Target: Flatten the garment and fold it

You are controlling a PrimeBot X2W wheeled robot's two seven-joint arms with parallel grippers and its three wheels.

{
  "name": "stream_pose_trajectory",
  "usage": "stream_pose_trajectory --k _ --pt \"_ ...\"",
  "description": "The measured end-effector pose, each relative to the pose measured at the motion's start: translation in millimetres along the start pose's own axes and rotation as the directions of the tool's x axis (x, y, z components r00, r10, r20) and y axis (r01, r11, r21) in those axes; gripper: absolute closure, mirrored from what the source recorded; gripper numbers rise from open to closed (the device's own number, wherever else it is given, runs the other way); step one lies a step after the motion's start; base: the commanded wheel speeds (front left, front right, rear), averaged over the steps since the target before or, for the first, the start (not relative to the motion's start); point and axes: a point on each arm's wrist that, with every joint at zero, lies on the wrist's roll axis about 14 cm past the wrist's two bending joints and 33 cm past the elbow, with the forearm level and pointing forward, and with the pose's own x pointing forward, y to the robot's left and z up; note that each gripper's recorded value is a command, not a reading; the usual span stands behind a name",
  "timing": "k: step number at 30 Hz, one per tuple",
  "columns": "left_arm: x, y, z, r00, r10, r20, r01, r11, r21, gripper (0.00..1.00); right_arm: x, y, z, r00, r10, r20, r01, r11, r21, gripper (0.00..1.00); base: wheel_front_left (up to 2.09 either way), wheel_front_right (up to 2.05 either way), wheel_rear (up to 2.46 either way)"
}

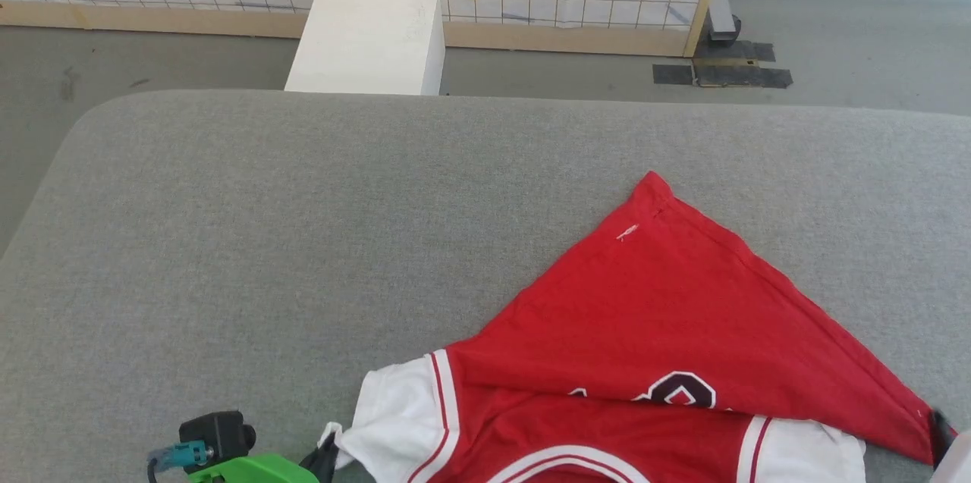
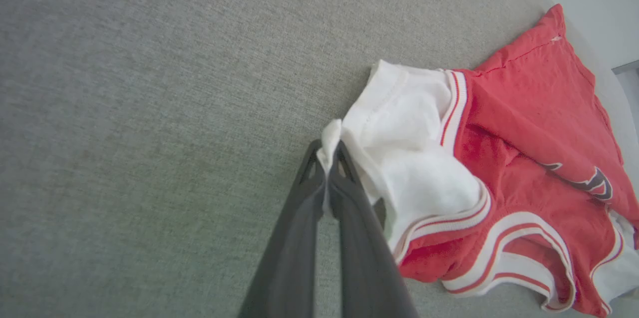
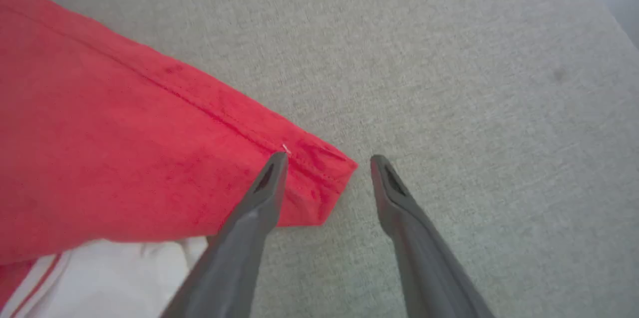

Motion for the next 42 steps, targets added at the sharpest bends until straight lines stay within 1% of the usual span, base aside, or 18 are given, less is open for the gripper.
stream_pose_trajectory --k 2,4,6,8,10,12,13,15,18,20,22,25,29,32,34,39,41,42 --pt "-0.8 0.2 -0.8 1.000 0.000 -0.002 0.000 1.000 -0.006 1.00 -1.3 9.5 26.7 0.992 0.022 0.128 -0.020 1.000 -0.016 0.00 0.00 0.00 0.00" --pt "-1.2 1.0 -1.3 1.000 0.002 -0.003 -0.002 1.000 -0.009 1.00 -3.0 31.6 56.4 0.965 0.075 0.251 -0.063 0.996 -0.055 0.00 0.00 0.00 0.00" --pt "-1.0 1.9 -2.5 1.000 0.006 -0.007 -0.006 1.000 -0.011 1.00 -7.7 66.8 88.1 0.913 0.161 0.375 -0.126 0.985 -0.116 0.00 0.00 0.00 0.00" --pt "-0.4 2.7 -3.8 1.000 0.009 -0.012 -0.009 1.000 -0.013 1.00 -11.1 99.1 109.6 0.862 0.240 0.447 -0.180 0.968 -0.174 0.00 0.00 0.00 0.00" --pt "0.6 4.2 -5.1 1.000 0.013 -0.019 -0.014 1.000 -0.015 1.00 -13.2 127.9 125.7 0.810 0.319 0.492 -0.227 0.944 -0.238 0.00 0.00 0.00 0.00" --pt "1.6 5.7 -6.8 1.000 0.018 -0.025 -0.019 1.000 -0.017 1.00 -11.8 155.0 137.6 0.767 0.395 0.505 -0.267 0.913 -0.310 0.00 0.00 0.00 0.00" --pt "2.3 6.3 -6.9 0.999 0.021 -0.027 -0.021 1.000 -0.018 1.00 -10.1 167.8 141.7 0.750 0.431 0.502 -0.285 0.895 -0.342 0.00 0.00 0.00 0.00" --pt "3.7 7.6 -6.6 0.999 0.025 -0.027 -0.025 0.999 -0.020 1.00 -3.9 187.9 145.8 0.734 0.483 0.477 -0.313 0.864 -0.393 0.00 0.00 0.00 0.00" --pt "6.8 8.3 -5.2 0.999 0.028 -0.028 -0.028 0.999 -0.022 1.00 11.6 213.2 146.6 0.740 0.538 0.404 -0.343 0.818 -0.462 0.00 0.00 0.00 0.00" --pt "8.7 8.5 -3.9 0.999 0.029 -0.025 -0.029 0.999 -0.025 1.00 23.9 227.4 142.7 0.761 0.557 0.333 -0.357 0.788 -0.502 0.00 0.00 0.00 0.00" --pt "10.3 10.3 -4.4 0.999 0.037 -0.027 -0.038 0.999 -0.030 1.00 37.6 242.9 133.7 0.789 0.566 0.237 -0.376 0.751 -0.542 0.00 0.00 0.00 0.00" --pt "12.7 11.1 -4.3 0.999 0.040 -0.027 -0.041 0.999 -0.036 1.00 54.7 259.5 120.1 0.825 0.556 0.105 -0.402 0.707 -0.583 0.00 0.00 0.00 0.00" --pt "15.5 14.6 -4.7 0.998 0.055 -0.030 -0.057 0.997 -0.050 1.00 76.1 270.3 105.8 0.865 0.499 -0.045 -0.417 0.668 -0.616 0.00 0.00 0.00 0.00" --pt "17.6 17.5 -6.9 0.997 0.067 -0.033 -0.069 0.996 -0.061 1.00 89.2 275.8 100.6 0.881 0.459 -0.117 -0.425 0.656 -0.623 0.00 0.00 0.00 0.00" --pt "18.9 18.5 -8.4 0.997 0.072 -0.035 -0.075 0.995 -0.068 1.00 98.0 276.6 95.4 0.890 0.424 -0.168 -0.429 0.656 -0.620 0.00 0.00 0.00 0.00" --pt "21.8 23.6 -9.4 0.996 0.088 -0.035 -0.090 0.993 -0.076 1.00 119.7 269.7 75.8 0.901 0.315 -0.298 -0.434 0.673 -0.599 0.00 0.00 0.00 0.00" --pt "22.9 25.6 -9.9 0.995 0.093 -0.035 -0.096 0.992 -0.080 1.00 124.7 269.7 71.4 0.899 0.294 -0.325 -0.436 0.679 -0.591 0.00 0.00 0.00 0.00" --pt "23.2 26.5 -10.4 0.995 0.094 -0.035 -0.097 0.992 -0.084 1.00 126.9 270.3 71.3 0.898 0.287 -0.334 -0.436 0.685 -0.584 0.49 0.00 0.00 0.00"
